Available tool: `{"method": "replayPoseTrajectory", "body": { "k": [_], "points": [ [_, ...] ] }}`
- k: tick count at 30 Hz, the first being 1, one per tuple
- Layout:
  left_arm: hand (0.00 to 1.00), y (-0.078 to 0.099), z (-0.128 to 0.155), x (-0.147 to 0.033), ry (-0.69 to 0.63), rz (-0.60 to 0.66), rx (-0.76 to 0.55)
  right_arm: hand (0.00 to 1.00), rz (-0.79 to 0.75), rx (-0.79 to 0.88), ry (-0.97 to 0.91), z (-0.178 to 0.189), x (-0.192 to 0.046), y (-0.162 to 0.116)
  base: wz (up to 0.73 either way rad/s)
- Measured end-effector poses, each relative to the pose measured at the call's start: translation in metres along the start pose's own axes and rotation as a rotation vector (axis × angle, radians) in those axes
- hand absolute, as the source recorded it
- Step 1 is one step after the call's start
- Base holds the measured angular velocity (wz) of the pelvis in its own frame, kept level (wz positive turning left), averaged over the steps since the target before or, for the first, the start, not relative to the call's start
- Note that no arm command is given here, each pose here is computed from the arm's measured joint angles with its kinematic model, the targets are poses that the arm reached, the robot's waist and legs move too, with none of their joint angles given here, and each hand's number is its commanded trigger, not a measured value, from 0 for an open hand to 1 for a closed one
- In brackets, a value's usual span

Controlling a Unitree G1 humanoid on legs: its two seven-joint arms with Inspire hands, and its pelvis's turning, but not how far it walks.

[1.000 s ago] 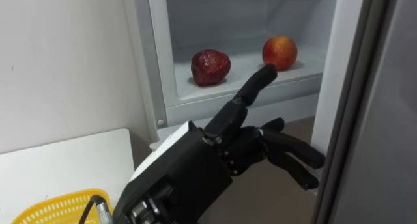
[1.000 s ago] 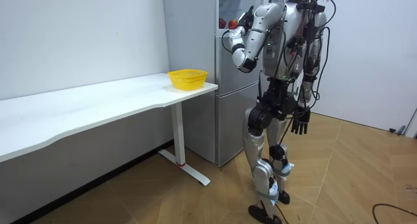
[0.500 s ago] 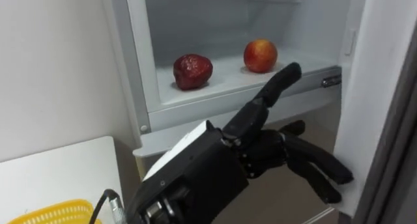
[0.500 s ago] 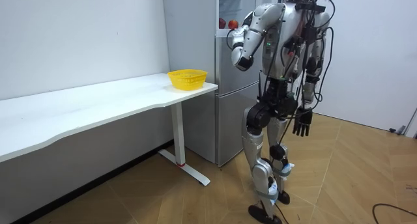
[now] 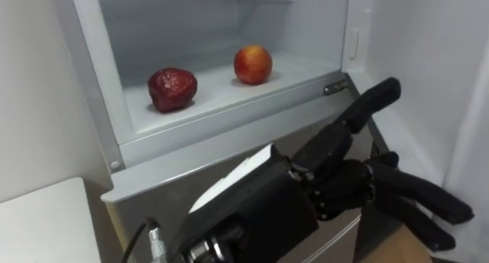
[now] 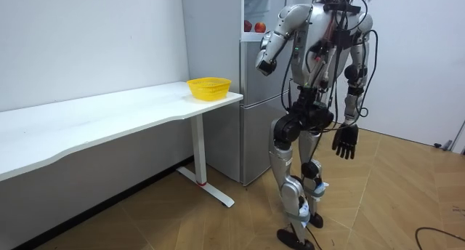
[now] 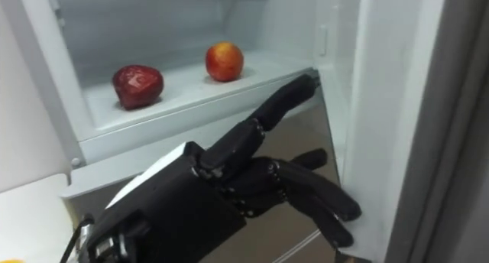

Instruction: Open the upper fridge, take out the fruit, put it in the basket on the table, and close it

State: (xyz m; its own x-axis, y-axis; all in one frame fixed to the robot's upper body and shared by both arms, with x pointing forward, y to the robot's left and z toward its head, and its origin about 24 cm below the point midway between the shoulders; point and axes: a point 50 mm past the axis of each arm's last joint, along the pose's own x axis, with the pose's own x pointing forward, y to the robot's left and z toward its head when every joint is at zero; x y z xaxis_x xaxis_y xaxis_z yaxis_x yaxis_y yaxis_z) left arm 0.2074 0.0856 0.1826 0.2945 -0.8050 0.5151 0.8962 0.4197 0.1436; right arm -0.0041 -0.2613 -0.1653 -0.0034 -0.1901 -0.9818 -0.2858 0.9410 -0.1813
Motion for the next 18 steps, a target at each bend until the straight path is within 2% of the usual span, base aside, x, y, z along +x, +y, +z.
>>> {"method": "replayPoseTrajectory", "body": {
  "k": [11,18],
  "points": [
    [0.00,0.0058,-0.0062,0.0065,0.001,-0.006,-0.037,0.00,0.008,0.107,0.004,-0.0030,0.0000,0.0008,0.00],
    [0.00,0.0056,-0.0059,0.0067,-0.006,-0.006,-0.046,0.00,0.010,0.114,0.007,-0.0033,0.0001,0.0011,-0.08]
  ]
}}
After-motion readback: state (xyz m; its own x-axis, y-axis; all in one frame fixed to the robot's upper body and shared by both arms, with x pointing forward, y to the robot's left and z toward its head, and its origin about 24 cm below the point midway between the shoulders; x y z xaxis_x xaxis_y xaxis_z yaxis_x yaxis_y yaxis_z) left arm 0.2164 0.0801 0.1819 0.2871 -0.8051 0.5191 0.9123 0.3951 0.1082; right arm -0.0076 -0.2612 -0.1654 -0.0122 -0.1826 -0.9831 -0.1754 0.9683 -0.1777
